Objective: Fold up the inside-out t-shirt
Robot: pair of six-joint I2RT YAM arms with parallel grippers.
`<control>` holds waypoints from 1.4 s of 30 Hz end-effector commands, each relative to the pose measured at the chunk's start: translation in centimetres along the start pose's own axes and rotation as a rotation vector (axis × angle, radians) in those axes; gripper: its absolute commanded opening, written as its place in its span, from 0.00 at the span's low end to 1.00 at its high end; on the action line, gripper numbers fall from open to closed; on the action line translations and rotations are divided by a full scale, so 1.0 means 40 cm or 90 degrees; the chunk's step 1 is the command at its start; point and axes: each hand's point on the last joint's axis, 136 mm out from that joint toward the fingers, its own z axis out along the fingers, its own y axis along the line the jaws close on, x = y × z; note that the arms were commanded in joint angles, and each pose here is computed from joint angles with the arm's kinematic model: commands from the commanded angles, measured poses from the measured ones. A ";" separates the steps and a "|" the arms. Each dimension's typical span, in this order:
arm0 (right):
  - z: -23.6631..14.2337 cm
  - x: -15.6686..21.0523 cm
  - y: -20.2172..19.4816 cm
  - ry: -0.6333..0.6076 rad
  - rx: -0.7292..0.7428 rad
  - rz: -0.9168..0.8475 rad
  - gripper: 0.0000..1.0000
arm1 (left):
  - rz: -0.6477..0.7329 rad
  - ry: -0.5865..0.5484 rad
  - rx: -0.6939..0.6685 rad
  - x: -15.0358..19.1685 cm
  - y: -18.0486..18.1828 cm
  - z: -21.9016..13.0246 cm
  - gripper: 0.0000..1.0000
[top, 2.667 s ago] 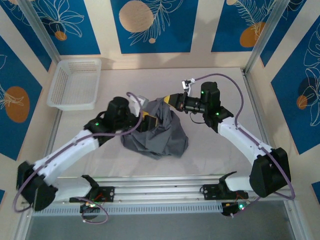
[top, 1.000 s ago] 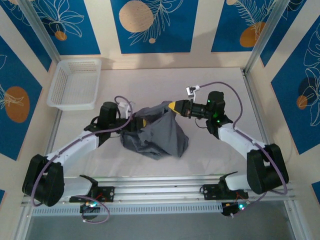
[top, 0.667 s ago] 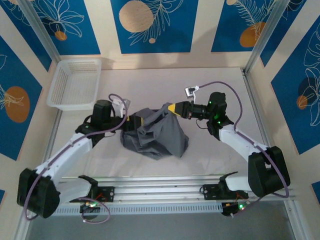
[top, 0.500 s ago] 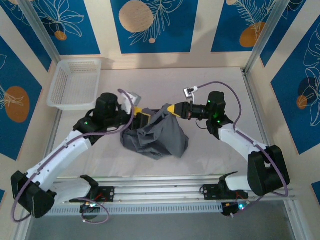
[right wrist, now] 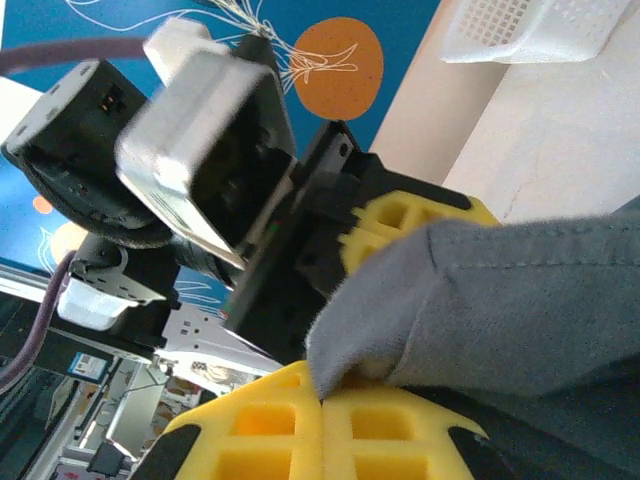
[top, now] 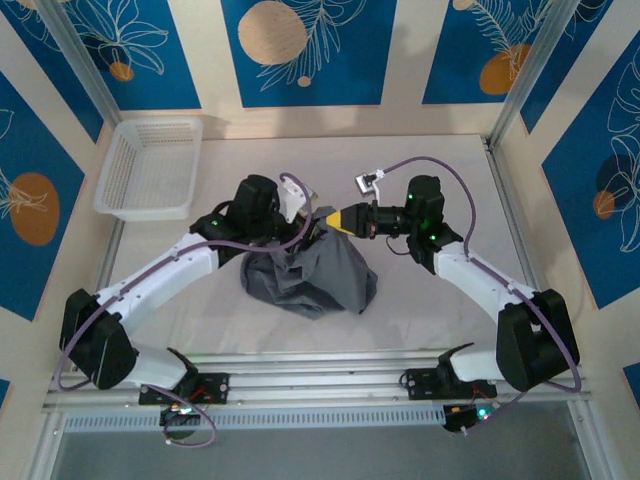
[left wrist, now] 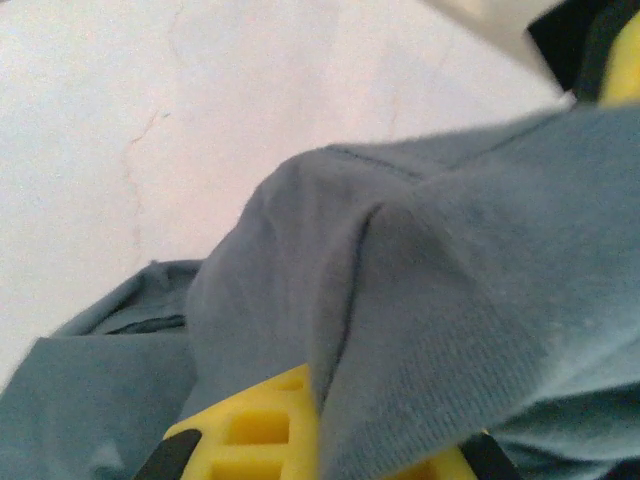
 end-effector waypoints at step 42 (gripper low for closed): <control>0.021 0.097 0.127 0.012 -0.087 -0.197 0.00 | -0.362 0.011 0.110 -0.012 0.110 -0.008 0.04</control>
